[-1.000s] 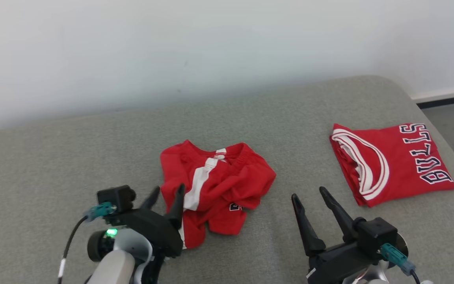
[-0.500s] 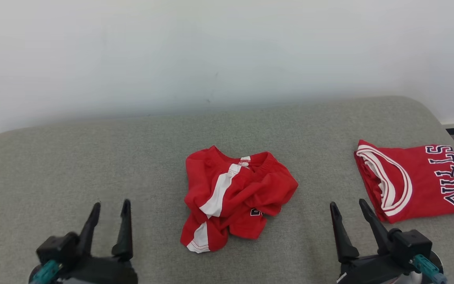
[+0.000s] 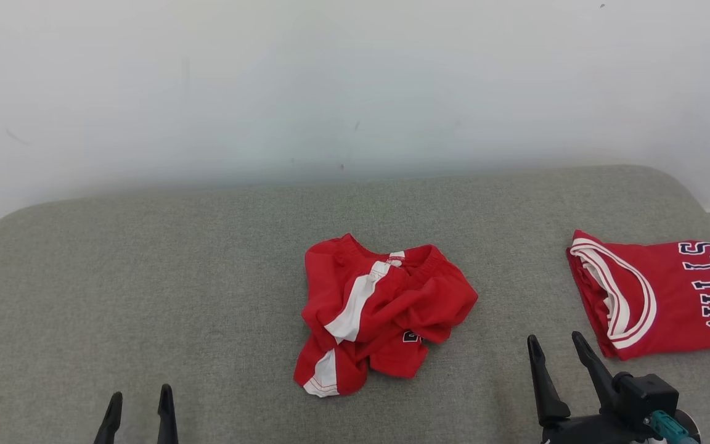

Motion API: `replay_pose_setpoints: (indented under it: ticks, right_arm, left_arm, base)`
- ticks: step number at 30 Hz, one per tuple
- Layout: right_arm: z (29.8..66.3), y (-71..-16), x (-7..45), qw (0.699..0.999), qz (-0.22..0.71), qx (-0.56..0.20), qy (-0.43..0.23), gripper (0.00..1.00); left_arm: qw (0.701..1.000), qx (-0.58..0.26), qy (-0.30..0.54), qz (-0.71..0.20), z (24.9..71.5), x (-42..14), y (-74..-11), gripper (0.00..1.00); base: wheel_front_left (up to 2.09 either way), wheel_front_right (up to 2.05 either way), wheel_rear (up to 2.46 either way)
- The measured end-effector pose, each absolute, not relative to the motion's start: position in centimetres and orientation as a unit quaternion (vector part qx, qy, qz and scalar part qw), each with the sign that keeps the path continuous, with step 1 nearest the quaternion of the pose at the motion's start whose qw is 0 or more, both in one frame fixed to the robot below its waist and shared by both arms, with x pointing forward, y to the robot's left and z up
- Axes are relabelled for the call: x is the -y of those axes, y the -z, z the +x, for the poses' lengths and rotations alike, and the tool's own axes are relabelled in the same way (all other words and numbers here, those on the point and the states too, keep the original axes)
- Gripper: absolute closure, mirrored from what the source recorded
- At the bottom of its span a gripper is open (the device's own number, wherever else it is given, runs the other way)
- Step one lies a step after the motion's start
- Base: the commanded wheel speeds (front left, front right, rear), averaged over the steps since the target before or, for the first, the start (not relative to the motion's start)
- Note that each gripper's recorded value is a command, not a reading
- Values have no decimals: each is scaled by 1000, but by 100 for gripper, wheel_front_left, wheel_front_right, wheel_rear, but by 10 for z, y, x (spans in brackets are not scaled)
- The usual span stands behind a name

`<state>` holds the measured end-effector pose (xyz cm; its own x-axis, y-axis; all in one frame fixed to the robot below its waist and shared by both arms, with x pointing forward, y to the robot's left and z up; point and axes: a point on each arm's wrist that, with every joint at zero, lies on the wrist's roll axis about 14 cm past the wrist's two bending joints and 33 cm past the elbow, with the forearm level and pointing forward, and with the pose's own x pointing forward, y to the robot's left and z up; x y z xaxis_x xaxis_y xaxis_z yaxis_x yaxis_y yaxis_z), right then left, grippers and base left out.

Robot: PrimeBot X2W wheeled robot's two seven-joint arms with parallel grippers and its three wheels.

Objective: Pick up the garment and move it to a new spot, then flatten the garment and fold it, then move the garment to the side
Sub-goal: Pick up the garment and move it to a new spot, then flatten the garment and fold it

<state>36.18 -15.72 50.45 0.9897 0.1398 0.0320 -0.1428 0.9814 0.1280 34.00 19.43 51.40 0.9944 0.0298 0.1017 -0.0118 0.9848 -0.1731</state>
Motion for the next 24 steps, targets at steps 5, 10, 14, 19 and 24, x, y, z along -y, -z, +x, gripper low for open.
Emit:
replay_pose_setpoints:
  ticks: [5, 10, 14, 19, 24]
  right_arm:
    - [361, -501, 156, 995, 65, 6, -74, 0]
    - [361, -500, 154, 995, 67, 6, -76, 0]
    - [361, -501, 153, 995, 67, 10, -78, 0]
    - [361, -503, 152, 995, 67, 12, -79, 0]
    - [361, -503, 152, 995, 67, 13, -80, 0]
  left_arm:
    - [994, 48, -24, -91, 333, -200, -510, 0]
    - [994, 56, -28, -92, 333, -203, -514, 0]
    - [993, 64, -25, -92, 334, -201, -519, 0]
    - [993, 72, -18, -87, 337, -197, -524, 0]
    - [993, 73, -17, -87, 337, -195, -524, 0]
  base:
    - [0, 0, 0]
    - [0, 0, 0]
    - [0, 0, 0]
    - [0, 0, 0]
    - [0, 0, 0]
